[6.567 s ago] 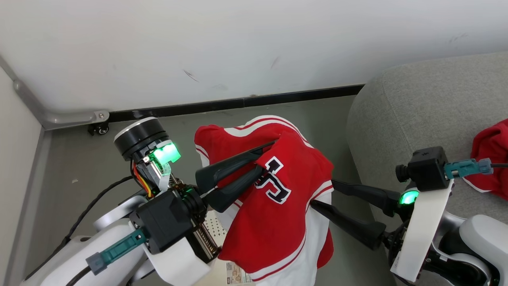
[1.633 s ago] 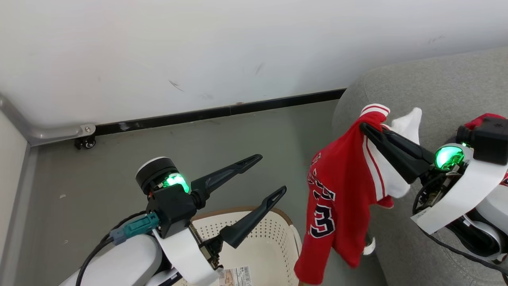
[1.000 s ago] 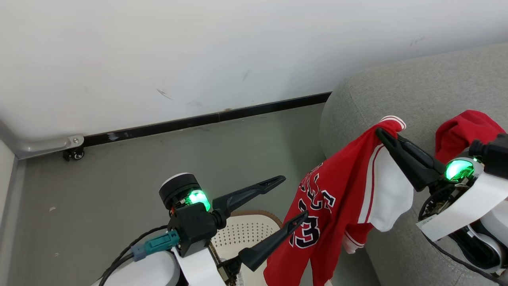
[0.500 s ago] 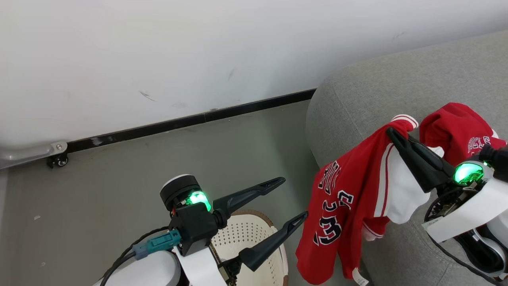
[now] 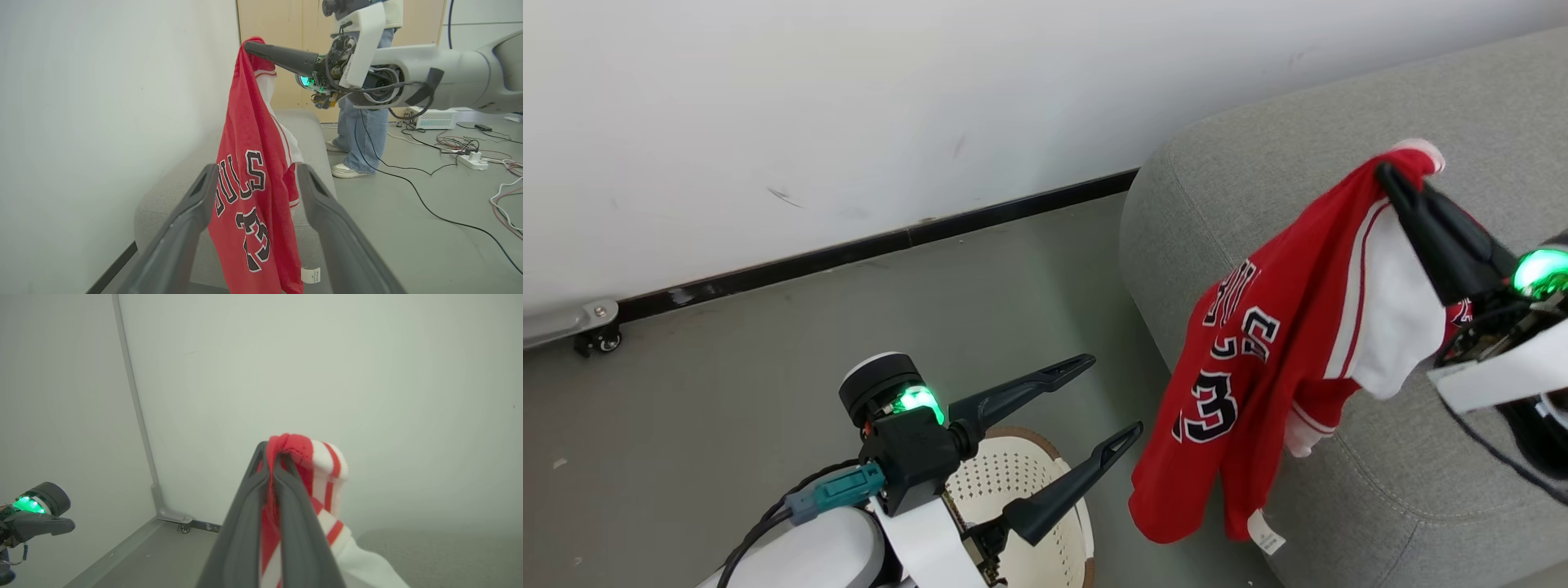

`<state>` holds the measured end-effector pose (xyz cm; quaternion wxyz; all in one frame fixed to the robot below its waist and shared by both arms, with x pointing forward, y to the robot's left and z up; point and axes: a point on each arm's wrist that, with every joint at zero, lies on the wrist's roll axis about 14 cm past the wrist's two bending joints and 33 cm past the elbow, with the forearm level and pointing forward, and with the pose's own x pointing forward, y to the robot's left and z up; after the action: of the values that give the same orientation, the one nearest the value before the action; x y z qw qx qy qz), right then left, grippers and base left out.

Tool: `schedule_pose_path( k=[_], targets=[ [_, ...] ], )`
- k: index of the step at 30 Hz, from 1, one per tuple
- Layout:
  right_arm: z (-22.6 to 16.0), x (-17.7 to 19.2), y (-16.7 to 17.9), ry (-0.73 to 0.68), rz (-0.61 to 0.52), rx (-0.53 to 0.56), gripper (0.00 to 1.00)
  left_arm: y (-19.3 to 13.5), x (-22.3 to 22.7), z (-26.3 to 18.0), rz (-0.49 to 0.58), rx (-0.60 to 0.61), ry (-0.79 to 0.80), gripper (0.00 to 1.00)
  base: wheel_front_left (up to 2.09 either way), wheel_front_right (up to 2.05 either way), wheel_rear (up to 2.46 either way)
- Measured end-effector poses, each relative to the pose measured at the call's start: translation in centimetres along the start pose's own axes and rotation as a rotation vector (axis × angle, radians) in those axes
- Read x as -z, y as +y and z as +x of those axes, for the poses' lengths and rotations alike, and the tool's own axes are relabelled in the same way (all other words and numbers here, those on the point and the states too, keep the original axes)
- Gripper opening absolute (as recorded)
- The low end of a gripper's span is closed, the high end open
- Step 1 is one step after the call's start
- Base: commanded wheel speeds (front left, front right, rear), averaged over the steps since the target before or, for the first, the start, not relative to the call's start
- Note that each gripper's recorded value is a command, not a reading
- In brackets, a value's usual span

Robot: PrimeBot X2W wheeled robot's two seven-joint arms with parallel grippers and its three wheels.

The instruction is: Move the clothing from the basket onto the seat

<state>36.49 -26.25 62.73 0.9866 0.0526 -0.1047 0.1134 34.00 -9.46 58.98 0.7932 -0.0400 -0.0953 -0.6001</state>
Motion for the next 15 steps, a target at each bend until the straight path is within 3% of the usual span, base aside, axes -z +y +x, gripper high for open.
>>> schedule_pose_path(
  k=[15],
  targets=[
    [3.0, -10.4, -4.4, -0.203, -0.188, 0.074, 0.0, 2.0, 0.5, 1.0, -0.001, 0.009, -0.007, 1.0, 0.0, 0.0, 0.0]
  ],
)
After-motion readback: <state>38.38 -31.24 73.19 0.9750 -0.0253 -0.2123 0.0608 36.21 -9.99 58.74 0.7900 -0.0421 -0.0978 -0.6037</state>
